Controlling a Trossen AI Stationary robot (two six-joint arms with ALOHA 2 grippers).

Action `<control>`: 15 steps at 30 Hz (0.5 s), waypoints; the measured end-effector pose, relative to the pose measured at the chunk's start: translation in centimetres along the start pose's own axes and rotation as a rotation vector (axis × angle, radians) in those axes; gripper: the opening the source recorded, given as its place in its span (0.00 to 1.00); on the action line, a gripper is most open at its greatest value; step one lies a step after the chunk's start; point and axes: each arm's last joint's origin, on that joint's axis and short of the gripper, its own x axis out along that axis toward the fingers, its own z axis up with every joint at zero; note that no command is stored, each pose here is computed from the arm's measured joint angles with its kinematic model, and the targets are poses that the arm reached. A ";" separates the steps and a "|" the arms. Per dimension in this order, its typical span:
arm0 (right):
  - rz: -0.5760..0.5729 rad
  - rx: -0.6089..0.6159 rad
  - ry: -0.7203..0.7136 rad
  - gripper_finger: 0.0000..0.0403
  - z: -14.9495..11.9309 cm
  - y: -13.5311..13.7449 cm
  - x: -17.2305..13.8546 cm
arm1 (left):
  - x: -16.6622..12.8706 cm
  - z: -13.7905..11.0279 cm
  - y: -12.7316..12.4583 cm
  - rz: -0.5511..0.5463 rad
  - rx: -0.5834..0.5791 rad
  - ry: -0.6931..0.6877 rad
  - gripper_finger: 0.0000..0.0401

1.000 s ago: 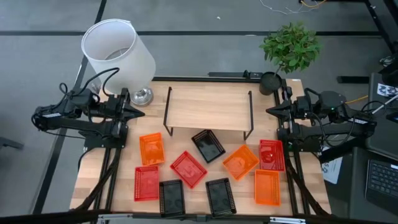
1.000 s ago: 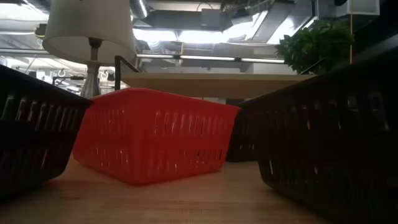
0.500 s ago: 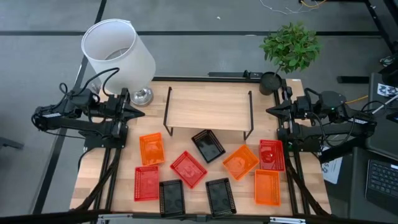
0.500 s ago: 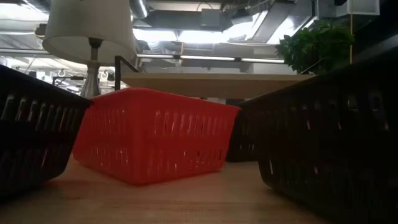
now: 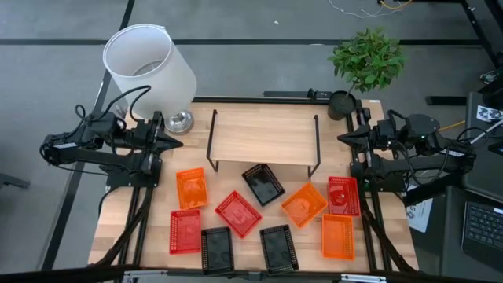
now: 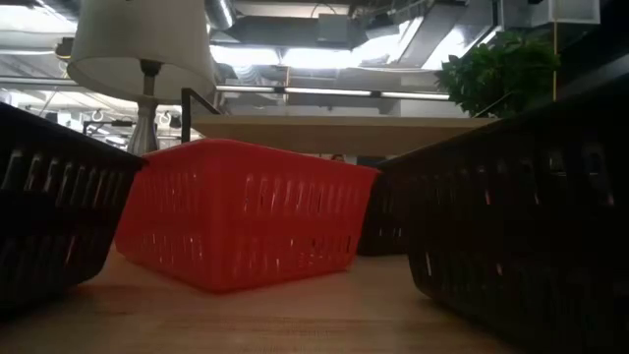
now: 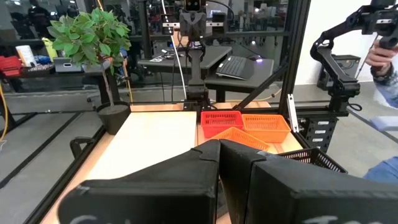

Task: Stack baskets on shelf by color
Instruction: Put the bottom right orange bin on the shelf

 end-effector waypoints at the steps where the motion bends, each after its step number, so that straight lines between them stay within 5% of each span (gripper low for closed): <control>1: 0.000 0.000 -0.011 0.03 0.1 0.0 0.0 | 0.0 0.0 0.0 0.000 0.000 0.000 0.00; 6: 0.027 0.009 -0.064 0.03 0.6 0.1 0.0 | 0.0 0.0 0.0 0.000 0.000 0.000 0.00; 11: 0.072 0.301 -0.123 0.03 1.3 0.1 -0.1 | 0.0 0.0 0.0 0.000 0.000 0.000 0.00; 15: 0.105 0.410 -0.188 0.03 2.0 0.2 -0.2 | 0.0 0.0 0.0 0.012 0.000 0.000 0.00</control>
